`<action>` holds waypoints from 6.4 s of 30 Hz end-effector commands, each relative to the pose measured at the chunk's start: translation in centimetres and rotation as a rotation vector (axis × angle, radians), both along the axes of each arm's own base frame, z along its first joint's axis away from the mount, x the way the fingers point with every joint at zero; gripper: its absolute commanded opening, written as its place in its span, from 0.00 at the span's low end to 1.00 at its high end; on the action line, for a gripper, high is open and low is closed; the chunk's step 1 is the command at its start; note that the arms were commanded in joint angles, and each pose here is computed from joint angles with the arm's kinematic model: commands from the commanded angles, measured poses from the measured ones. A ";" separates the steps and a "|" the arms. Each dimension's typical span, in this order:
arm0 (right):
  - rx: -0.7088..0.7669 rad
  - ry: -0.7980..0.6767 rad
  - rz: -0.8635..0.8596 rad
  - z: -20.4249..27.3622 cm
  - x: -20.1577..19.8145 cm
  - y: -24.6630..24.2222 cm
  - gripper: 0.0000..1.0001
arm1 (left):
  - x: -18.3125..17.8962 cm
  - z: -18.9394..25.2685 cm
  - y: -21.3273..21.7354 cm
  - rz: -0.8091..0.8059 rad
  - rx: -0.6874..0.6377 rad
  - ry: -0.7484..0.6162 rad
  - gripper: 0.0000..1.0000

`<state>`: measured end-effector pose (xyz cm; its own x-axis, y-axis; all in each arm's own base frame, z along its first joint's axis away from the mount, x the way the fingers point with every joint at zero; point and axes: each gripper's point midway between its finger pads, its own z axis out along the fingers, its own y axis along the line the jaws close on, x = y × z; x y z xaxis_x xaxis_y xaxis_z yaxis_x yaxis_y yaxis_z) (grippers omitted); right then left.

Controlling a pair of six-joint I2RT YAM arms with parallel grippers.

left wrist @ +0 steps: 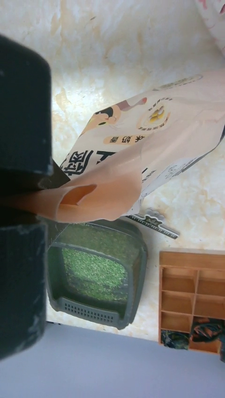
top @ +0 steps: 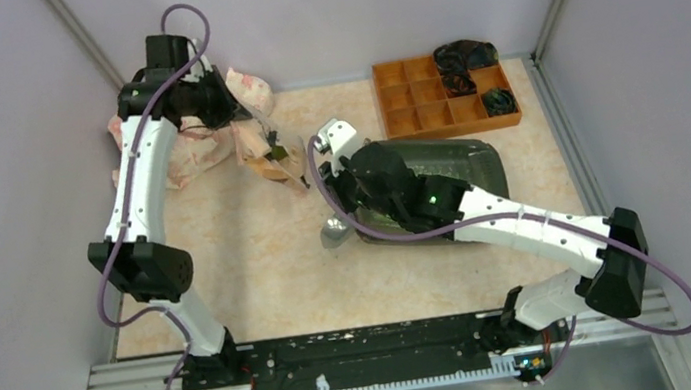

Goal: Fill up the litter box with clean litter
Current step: Place the spatula at the center of the board, then close the cat litter bag at the center of the board.

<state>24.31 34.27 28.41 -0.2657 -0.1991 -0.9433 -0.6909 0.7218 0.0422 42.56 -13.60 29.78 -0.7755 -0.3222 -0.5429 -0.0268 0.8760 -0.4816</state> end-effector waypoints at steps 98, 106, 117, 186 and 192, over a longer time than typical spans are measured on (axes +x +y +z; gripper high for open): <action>0.094 -0.154 0.150 10.2 6.8 12.4 0.00 | -2.4 6.1 3.1 0.016 -0.019 -0.171 0.00; 0.038 -0.165 0.092 6.5 8.9 9.8 0.00 | -2.6 7.3 6.7 0.106 -0.070 -0.243 0.00; 0.043 -0.305 0.242 10.3 8.2 7.9 0.52 | -3.0 7.6 4.2 0.020 -0.224 -0.233 0.11; 0.132 0.706 0.234 -4.9 11.3 8.8 0.31 | -2.3 -7.0 -5.6 -0.051 -0.164 -0.009 0.00; 0.125 0.674 0.093 -6.5 13.8 5.6 0.32 | -3.2 -2.5 -3.9 -0.022 -0.162 -0.121 0.00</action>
